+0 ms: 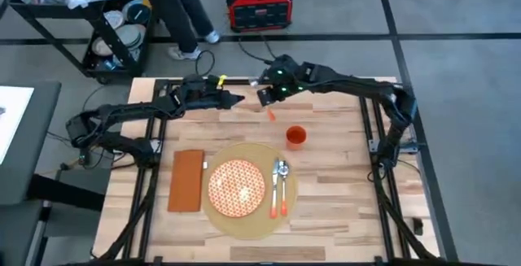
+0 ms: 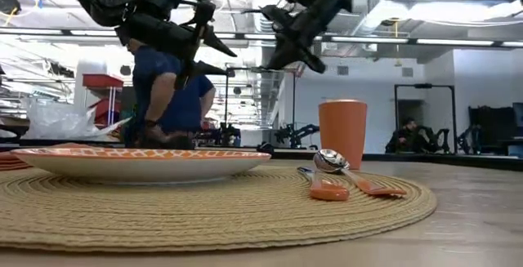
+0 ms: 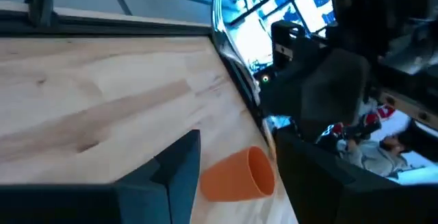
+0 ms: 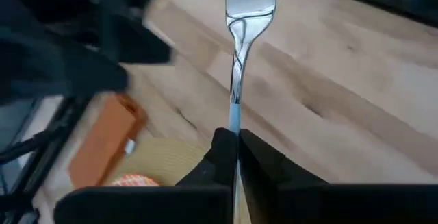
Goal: Set table place
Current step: Put the orange fork on the orange napkin
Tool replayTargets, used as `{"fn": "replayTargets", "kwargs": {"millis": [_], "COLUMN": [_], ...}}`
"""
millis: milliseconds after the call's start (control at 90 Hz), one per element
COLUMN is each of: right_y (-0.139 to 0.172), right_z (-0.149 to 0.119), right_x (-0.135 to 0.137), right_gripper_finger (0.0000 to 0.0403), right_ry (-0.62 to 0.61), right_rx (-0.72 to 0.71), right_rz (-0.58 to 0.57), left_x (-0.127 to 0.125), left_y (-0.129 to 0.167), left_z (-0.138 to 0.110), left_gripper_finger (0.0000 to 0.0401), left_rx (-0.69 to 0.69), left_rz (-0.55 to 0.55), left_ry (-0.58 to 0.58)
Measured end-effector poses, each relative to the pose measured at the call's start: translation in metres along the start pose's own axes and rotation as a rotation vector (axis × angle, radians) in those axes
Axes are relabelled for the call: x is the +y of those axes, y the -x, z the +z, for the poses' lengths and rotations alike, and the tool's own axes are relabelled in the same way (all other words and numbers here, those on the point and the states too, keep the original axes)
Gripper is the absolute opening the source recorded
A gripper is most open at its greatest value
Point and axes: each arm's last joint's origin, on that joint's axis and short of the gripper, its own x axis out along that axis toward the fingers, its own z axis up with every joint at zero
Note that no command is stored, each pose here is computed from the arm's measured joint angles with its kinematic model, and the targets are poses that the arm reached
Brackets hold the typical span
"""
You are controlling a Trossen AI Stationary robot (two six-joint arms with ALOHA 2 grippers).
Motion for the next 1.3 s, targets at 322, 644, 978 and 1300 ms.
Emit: {"fn": "replayTargets", "kwargs": {"millis": [322, 644, 978, 1300], "right_y": [-0.019, -0.019, -0.019, -0.019], "right_z": [0.019, 0.014, 0.014, 0.014], "right_x": [0.012, 0.009, 0.008, 0.007], "right_gripper_finger": [0.0000, 0.0000, 0.0000, 0.0000], "right_ry": [0.029, 0.072, 0.098, 0.125], "right_rx": [-0.014, 0.019, 0.002, -0.009], "right_rz": [0.039, -0.008, -0.041, -0.079], "left_x": [0.002, -0.012, -0.047, -0.054], "left_y": [0.000, 0.000, 0.003, -0.025], "left_z": [0.002, 0.011, 0.039, 0.045], "left_gripper_finger": [0.0171, 0.0142, 0.0117, 0.0097], "left_rx": [-0.103, -0.041, 0.015, -0.014], "left_rz": [0.087, 0.246, 0.490, 0.469], "left_ry": [0.117, 0.088, -0.005, 0.004]}}
